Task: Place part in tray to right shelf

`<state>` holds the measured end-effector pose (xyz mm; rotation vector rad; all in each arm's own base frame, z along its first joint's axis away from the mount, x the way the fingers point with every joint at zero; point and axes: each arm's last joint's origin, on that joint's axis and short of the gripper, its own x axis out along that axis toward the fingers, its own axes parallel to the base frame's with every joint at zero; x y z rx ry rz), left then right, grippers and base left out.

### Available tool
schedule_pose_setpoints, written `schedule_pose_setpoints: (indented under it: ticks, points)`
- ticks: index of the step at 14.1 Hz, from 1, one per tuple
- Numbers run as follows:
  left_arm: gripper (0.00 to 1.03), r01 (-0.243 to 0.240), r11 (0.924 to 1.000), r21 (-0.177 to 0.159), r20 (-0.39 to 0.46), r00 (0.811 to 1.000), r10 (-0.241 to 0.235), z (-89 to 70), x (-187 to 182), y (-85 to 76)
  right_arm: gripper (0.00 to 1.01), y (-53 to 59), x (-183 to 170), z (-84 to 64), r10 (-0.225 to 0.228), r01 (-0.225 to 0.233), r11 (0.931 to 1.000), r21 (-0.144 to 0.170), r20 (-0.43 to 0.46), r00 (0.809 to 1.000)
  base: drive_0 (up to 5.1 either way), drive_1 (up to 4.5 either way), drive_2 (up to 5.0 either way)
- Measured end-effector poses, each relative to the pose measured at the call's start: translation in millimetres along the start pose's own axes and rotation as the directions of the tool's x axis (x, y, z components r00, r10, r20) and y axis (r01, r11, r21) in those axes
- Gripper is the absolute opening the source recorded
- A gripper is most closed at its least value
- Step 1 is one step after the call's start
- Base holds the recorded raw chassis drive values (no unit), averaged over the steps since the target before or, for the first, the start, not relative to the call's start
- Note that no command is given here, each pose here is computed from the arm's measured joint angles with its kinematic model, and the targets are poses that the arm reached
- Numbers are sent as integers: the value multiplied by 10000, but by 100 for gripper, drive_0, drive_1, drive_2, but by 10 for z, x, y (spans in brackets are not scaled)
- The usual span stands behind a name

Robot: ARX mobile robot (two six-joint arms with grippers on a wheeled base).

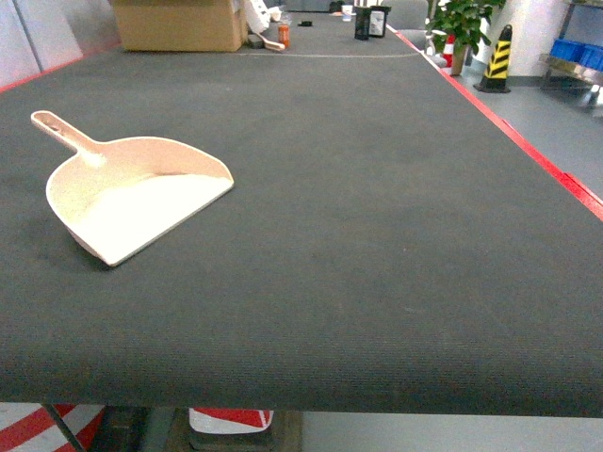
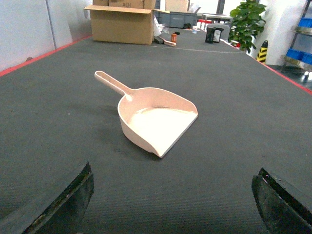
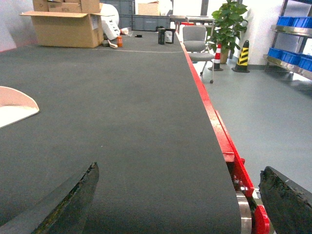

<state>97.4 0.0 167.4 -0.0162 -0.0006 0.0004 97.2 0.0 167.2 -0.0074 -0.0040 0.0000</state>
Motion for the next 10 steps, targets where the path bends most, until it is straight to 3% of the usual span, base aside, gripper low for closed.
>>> schedule_pose_setpoints:
  ticks: [10]
  points:
    - [98, 0, 10000, -4, 0, 10000, 0, 0, 0, 0, 98, 0, 0, 0, 4, -4, 10000, 0, 0, 10000, 0, 0, 0]
